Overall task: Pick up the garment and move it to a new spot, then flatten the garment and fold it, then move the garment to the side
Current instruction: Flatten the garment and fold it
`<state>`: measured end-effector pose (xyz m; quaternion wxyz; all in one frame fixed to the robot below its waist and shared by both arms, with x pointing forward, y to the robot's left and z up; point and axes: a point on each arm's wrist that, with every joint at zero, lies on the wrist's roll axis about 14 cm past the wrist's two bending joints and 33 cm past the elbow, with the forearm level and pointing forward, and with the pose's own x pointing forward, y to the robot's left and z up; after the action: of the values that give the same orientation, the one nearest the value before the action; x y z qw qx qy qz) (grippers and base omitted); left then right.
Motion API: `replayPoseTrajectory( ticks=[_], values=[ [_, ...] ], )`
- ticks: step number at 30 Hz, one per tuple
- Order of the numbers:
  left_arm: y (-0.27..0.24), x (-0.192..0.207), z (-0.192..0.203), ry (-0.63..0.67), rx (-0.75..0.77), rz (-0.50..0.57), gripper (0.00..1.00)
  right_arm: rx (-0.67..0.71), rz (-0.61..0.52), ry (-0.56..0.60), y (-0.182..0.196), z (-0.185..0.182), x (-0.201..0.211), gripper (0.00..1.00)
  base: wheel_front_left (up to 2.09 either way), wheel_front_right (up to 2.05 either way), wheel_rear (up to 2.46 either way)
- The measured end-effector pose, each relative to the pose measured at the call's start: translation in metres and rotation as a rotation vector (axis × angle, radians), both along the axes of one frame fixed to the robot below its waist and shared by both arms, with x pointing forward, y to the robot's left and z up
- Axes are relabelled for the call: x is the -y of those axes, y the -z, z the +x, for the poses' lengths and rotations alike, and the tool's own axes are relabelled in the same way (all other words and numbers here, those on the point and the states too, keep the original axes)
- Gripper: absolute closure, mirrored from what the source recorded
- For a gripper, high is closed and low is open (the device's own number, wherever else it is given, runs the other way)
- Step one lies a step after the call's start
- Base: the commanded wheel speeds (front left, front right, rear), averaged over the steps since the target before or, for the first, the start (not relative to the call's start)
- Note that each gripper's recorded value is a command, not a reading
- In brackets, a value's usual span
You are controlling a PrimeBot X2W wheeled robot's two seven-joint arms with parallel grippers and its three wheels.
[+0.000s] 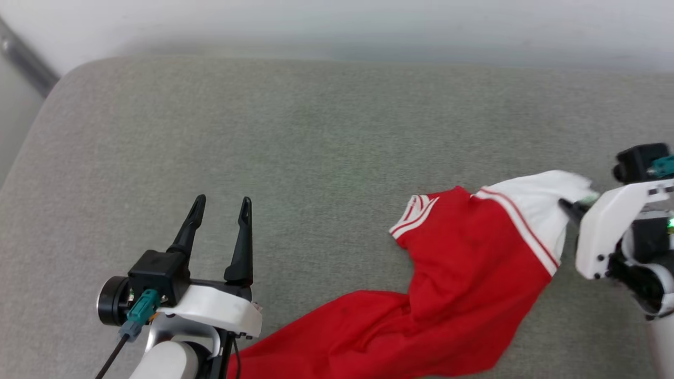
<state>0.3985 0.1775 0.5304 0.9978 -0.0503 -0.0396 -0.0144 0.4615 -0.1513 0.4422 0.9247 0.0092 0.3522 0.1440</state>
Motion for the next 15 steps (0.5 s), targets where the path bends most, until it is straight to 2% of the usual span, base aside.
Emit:
replayPoseTrajectory(
  ticks=[4, 6, 10, 11, 15],
  values=[
    [-0.004, 0.014, 0.003, 0.042, 0.004, -0.003, 0.00, 0.097, -0.021, 0.138, -0.028, -0.001, 0.051, 1.00, 0.00, 0.00, 0.00],
    [-0.005, 0.020, 0.004, 0.060, 0.004, -0.010, 0.00, 0.087, -0.042, 0.226, -0.025, -0.015, 0.081, 1.00, 0.00, 0.00, 0.00],
    [-0.003, 0.027, 0.006, 0.078, -0.008, -0.015, 0.00, -0.021, -0.053, 0.384, 0.011, -0.063, 0.126, 1.00, 0.00, 0.00, 0.00],
    [0.002, 0.027, 0.007, 0.080, -0.025, -0.018, 0.00, -0.091, -0.060, 0.438, 0.033, -0.086, 0.138, 1.00, 0.00, 0.00, 0.00],
    [0.010, 0.026, 0.006, 0.079, -0.055, -0.014, 0.00, -0.189, -0.016, 0.508, 0.074, -0.122, 0.136, 1.00, 0.00, 0.00, 0.00]
  ],
)
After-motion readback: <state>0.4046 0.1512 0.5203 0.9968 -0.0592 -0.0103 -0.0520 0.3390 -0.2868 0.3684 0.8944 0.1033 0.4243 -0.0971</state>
